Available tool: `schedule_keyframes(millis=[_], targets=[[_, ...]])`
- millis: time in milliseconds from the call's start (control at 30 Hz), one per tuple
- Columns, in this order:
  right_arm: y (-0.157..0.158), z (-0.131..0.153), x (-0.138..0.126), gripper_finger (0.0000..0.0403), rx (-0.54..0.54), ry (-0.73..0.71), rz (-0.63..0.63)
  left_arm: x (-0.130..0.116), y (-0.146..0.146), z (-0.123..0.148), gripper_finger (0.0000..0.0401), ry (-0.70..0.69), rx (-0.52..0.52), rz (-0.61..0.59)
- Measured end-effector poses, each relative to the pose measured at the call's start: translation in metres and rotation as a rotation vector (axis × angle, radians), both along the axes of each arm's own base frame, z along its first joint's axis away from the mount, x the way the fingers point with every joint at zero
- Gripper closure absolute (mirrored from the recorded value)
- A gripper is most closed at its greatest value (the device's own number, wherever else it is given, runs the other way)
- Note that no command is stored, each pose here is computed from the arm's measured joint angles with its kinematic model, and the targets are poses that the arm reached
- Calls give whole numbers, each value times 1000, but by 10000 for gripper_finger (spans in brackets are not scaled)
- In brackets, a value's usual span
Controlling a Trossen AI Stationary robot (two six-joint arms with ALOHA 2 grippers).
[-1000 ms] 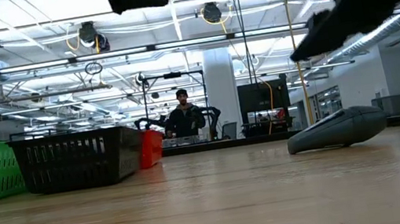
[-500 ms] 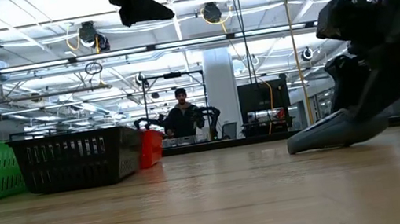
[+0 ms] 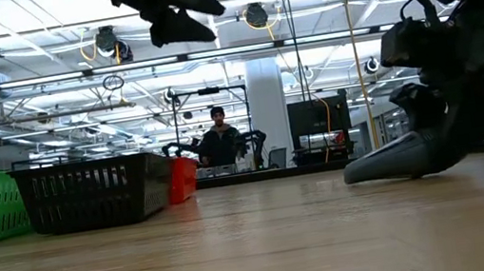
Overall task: Pick & Place Travel size toiletries
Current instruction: Put the gray deodorant into the black bin
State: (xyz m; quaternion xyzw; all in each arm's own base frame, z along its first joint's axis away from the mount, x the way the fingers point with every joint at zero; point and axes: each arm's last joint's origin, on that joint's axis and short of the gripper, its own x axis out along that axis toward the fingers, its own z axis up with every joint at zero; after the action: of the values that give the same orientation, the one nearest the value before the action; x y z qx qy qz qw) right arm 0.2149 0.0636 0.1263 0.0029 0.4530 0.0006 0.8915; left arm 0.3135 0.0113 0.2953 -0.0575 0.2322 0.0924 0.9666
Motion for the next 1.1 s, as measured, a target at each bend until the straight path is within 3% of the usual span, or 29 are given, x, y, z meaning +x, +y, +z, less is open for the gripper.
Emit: schedule_keyframes(millis=[433, 767, 1100], targets=[[-2, 15, -2, 203, -55, -73, 66, 14, -1, -14, 93, 9, 9, -7], [-8, 32, -5, 201, -208, -178, 12, 16, 1, -9, 93, -41, 13, 0], [-12, 40, -6, 201, -265, -219, -17, 16, 1, -10, 93, -36, 15, 4]])
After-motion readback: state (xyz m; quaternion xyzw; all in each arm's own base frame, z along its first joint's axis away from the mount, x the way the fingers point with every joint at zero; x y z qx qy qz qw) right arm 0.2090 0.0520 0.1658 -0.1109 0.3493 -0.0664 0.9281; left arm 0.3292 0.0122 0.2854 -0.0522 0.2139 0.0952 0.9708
